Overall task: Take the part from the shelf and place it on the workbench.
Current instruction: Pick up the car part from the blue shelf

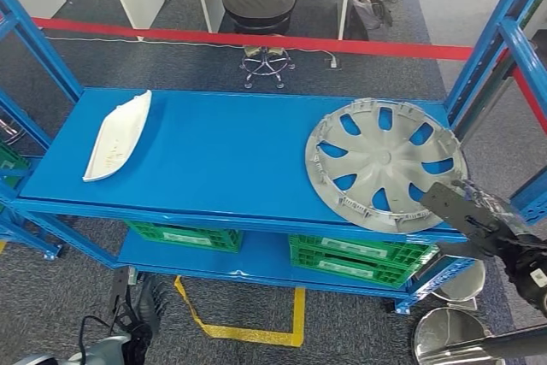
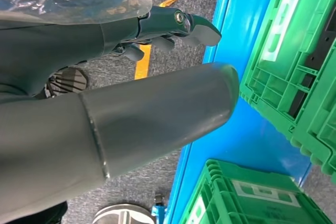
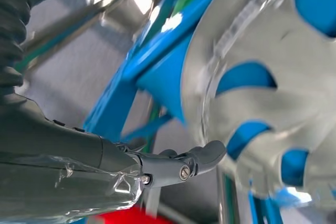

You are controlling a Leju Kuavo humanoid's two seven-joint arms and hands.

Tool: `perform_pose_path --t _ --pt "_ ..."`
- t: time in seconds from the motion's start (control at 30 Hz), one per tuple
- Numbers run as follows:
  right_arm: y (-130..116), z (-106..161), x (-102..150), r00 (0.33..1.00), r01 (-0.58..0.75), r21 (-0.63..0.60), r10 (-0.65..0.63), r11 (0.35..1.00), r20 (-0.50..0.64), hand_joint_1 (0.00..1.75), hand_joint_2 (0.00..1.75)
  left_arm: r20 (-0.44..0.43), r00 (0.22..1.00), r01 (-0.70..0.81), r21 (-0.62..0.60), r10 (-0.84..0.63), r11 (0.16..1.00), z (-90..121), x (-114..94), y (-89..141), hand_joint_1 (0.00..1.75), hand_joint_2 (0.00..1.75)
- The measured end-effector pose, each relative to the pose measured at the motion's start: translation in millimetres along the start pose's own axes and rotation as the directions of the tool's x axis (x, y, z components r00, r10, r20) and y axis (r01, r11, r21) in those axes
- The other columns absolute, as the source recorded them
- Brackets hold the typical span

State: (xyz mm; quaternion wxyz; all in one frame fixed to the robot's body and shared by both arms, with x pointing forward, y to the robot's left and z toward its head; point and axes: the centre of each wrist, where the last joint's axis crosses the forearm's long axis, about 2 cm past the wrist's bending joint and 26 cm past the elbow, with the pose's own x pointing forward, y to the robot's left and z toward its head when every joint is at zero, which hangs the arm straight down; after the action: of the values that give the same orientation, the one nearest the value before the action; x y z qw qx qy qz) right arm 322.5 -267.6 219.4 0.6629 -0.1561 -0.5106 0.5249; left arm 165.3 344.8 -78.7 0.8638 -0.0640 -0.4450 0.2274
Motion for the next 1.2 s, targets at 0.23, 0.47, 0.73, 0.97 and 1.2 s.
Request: perform_pose_path --t 0.23,0.47,0.73,0.97,1.2 --pt "-17.5 -2.2 8.0 0.986 -0.164 -0.035 0.164 0.986 0.017 0.0 1.75 0.002 1.0 0.001 -0.003 -0.001 1.0 -0.5 0.6 -0.5 0.0 0.0" --pt "-22.4 -7.7 10.8 0.965 -0.26 -0.057 0.261 0.964 0.019 0.0 1.75 0.003 1.0 0.002 -0.004 -0.002 1.0 -0.6 0.8 -0.6 0.0 0.0" --pt "-22.2 -13.5 10.4 0.932 -0.359 -0.069 0.361 0.931 0.035 0.0 1.75 0.002 1.0 0.01 -0.009 -0.01 1.0 -1.0 1.0 -1.3 0.0 0.0" --pt "-12.7 -23.3 19.2 0.953 -0.262 -0.007 0.26 0.965 0.156 0.0 1.75 -0.003 1.0 0.017 -0.021 -0.017 1.0 -4.2 4.3 -5.7 0.0 0.0" --pt "11.7 -33.2 42.9 0.946 -0.213 0.077 0.186 0.974 0.266 0.0 1.75 -0.005 1.0 0.019 -0.031 -0.019 0.999 -7.1 6.7 -11.1 0.0 0.0"
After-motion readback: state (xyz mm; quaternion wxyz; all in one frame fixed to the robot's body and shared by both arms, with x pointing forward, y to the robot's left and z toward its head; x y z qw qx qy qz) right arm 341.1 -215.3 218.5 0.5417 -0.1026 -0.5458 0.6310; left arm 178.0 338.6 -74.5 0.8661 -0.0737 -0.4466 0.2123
